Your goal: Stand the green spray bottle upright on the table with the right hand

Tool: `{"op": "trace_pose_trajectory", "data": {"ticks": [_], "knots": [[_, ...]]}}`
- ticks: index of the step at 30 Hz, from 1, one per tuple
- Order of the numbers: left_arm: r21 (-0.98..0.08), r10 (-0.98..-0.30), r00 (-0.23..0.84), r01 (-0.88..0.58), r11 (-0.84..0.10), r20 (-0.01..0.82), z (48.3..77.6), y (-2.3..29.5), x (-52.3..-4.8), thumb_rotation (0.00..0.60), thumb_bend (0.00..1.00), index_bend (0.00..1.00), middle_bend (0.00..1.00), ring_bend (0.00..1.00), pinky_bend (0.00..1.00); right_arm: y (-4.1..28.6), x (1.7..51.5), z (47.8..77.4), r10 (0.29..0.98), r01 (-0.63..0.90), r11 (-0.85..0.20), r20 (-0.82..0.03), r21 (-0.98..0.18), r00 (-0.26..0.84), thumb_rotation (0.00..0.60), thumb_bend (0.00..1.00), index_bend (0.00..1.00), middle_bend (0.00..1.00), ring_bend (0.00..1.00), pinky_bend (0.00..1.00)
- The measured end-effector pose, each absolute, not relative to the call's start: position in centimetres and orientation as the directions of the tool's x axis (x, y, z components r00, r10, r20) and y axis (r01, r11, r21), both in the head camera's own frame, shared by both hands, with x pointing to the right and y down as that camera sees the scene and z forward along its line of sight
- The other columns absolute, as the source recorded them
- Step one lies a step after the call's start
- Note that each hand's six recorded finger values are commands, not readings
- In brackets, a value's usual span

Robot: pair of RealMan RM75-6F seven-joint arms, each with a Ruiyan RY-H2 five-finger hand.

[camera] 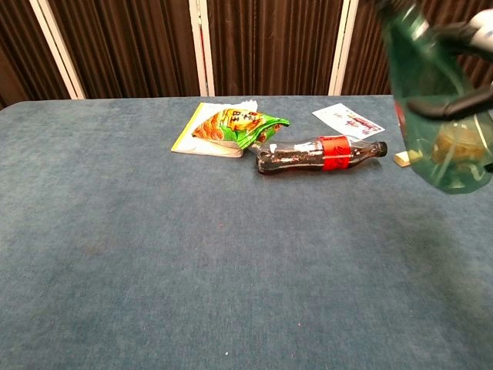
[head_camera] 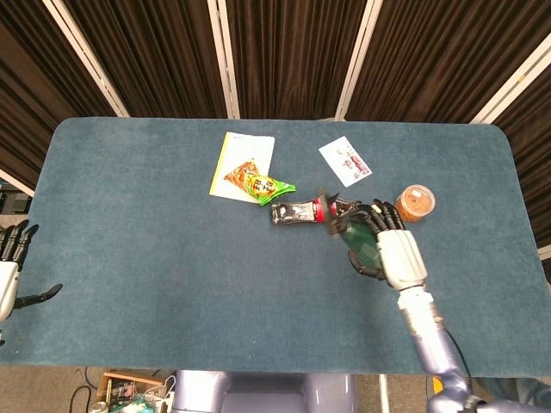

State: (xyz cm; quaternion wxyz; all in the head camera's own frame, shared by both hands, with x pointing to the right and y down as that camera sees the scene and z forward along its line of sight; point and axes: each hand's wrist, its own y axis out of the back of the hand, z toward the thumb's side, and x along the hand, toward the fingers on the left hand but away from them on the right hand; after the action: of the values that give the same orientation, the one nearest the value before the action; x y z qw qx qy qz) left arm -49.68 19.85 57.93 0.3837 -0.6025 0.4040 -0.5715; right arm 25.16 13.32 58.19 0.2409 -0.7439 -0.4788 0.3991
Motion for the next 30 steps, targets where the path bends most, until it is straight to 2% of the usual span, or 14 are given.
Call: {"op": "trace_pose_trajectory", "data": {"ticks": [4, 7, 13, 16, 21, 30], "knots": [[-0.922, -0.923, 0.028, -0.052, -0.385, 0.384, 58.0, 19.8, -49.5, 0.6, 0.02, 0.0, 0.0, 0.0, 0.07, 13.2, 27.0, 57.1, 0.899, 0.743, -0.401, -0.386, -0.536, 0.207, 0.6, 0.45, 0.94, 0.18, 0.0, 0.0], [-0.921, -0.922, 0.032, -0.053, -0.386, 0.385, 58.1, 19.8, -49.4, 0.6, 0.02, 0.0, 0.0, 0.0, 0.07, 13.4, 28.3, 56.7, 0.894, 0.853, -0.359, -0.402, -0.379, 0.198, 0.6, 0.45, 0.95, 0.19, 0.0, 0.0], [-0.919, -0.92, 0.046, -0.05, -0.391, 0.389, 58.1, 20.0, -49.1, 0.6, 0.02, 0.0, 0.0, 0.0, 0.07, 14.1, 31.0, 56.3, 0.903, 0.962, -0.249, -0.386, -0.112, 0.189, 0.6, 0.45, 0.95, 0.19, 0.0, 0.0], [-0.918, -0.919, 0.051, -0.044, -0.394, 0.392, 58.2, 20.0, -48.9, 0.6, 0.02, 0.0, 0.0, 0.0, 0.07, 14.6, 32.6, 56.1, 0.921, 0.977, -0.208, -0.345, -0.039, 0.182, 0.6, 0.45, 0.95, 0.19, 0.0, 0.0], [-0.916, -0.916, 0.064, -0.045, -0.398, 0.395, 58.3, 20.1, -48.7, 0.6, 0.02, 0.0, 0.0, 0.0, 0.07, 15.9, 34.0, 56.9, 0.951, 0.982, -0.184, -0.26, -0.037, 0.168, 0.6, 0.45, 0.95, 0.19, 0.0, 0.0], [-0.919, -0.919, 0.068, -0.051, -0.391, 0.388, 57.9, 20.3, -49.1, 0.6, 0.02, 0.0, 0.0, 0.0, 0.07, 18.9, 32.6, 60.5, 0.984, 0.984, -0.139, -0.128, -0.112, 0.125, 0.6, 0.44, 0.95, 0.19, 0.0, 0.0]]}}
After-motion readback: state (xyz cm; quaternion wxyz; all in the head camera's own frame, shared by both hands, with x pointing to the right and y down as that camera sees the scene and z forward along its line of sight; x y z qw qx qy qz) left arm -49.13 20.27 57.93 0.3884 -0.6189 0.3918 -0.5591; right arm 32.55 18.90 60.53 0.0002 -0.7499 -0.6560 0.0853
